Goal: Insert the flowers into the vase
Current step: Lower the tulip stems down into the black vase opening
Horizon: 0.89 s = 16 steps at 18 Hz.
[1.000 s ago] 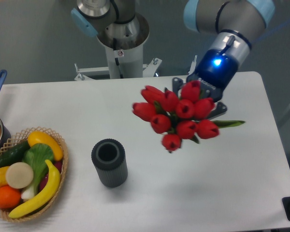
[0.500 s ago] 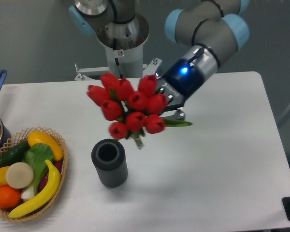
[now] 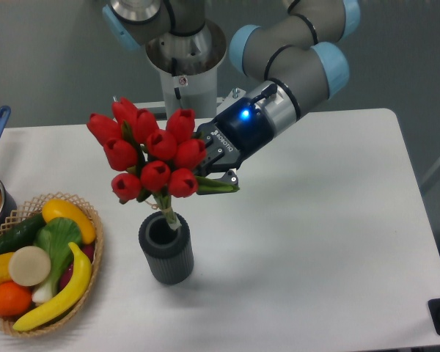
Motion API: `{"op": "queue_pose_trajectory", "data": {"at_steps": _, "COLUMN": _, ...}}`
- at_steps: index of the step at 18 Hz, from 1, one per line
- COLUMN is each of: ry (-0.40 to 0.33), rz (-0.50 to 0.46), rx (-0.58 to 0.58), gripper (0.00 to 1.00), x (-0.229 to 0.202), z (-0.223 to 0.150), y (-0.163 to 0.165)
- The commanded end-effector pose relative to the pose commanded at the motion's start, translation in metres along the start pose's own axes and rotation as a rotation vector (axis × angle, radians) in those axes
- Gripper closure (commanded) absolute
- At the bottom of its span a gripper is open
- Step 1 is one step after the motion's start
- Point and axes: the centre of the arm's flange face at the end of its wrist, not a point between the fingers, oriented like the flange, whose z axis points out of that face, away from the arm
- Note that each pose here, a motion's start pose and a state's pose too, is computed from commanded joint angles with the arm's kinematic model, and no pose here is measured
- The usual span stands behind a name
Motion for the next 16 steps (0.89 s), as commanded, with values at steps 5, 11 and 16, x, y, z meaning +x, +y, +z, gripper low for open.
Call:
{"op": "queue_pose_trajectory", "data": {"at_steps": 5, "ry": 0.004, "rz": -0.012, "rx": 0.013, "gripper": 0.82, "x": -0.001, "z": 0.000, "y": 0.007}}
{"op": "queue_pose_trajectory", "data": {"at_steps": 11, "ry": 0.001, "rz": -0.049, "rx": 0.011, "gripper": 0.82, "x": -0.002, "z": -0.001, "y": 0.025}}
{"op": "queue_pose_trajectory", "data": {"at_steps": 16, "ry": 0.003, "rz": -0.074, "rx": 0.011, "gripper": 0.82, "x": -0.005, "z": -0.001, "y": 0.038}}
